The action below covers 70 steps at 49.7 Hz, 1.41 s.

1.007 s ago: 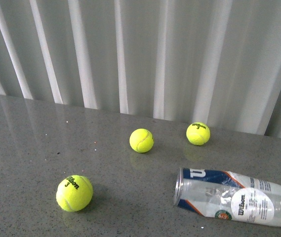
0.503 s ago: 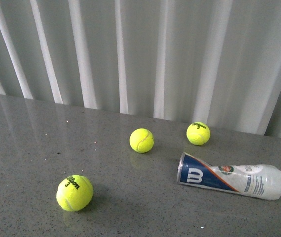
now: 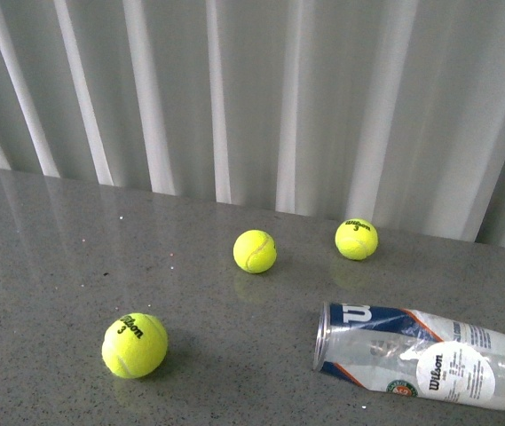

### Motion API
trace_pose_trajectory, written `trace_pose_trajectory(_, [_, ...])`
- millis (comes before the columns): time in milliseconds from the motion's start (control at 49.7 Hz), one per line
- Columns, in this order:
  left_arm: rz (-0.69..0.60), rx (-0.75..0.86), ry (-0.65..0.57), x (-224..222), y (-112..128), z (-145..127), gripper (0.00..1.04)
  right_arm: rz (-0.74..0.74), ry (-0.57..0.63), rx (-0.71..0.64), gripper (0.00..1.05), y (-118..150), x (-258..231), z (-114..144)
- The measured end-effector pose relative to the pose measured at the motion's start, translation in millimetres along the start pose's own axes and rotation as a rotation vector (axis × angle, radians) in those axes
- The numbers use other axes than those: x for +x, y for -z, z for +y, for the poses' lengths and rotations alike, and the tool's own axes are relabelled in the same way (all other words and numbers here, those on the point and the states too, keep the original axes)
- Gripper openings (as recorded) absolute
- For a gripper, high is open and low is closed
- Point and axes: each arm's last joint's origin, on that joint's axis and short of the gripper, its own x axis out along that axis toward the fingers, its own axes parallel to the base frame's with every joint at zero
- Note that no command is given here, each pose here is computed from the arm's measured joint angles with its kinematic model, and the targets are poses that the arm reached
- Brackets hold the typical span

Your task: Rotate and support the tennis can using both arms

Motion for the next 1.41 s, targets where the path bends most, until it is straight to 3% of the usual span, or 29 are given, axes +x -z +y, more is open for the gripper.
trace_pose_trajectory(403, [-0.001, 0.0, 0.0, 0, 0, 0, 0.98, 0.003, 0.0, 0.0, 0.05, 0, 0, 0])
trace_pose_trajectory(624, [-0.001, 0.0, 0.0, 0, 0, 0, 0.98, 0.003, 0.0, 0.0, 0.54, 0, 0, 0])
trace_pose_trajectory(886, [0.002, -0.004, -0.005, 0, 0, 0, 0.98, 0.003, 0.0, 0.0, 0.95, 0, 0, 0])
trace_pose_trajectory(906, [0.037, -0.012, -0.022, 1, 1, 0, 0.98, 0.003, 0.0, 0.0, 0.98, 0, 0, 0])
trace_pose_trajectory(987, [0.462, -0.063, -0.198, 7, -4, -7, 0.98, 0.002, 0.0, 0.002, 0.97, 0, 0, 0])
trace_pose_trajectory(1047, [0.526, -0.098, -0.152, 29, -17, -14, 0.98, 0.002, -0.002, 0.002, 0.98, 0, 0, 0])
trace_pose_trajectory(1128, [0.467, -0.164, -0.048, 71, -44, -23, 0.98, 0.002, -0.002, 0.002, 0.98, 0, 0, 0])
trace_pose_trajectory(1228, [0.472, -0.224, 0.114, 125, -60, -40, 0.98, 0.002, 0.0, 0.002, 0.98, 0, 0, 0])
trace_pose_trajectory(1409, [0.676, -0.283, 0.34, 196, -39, -83, 0.98, 0.002, -0.001, 0.002, 0.98, 0, 0, 0])
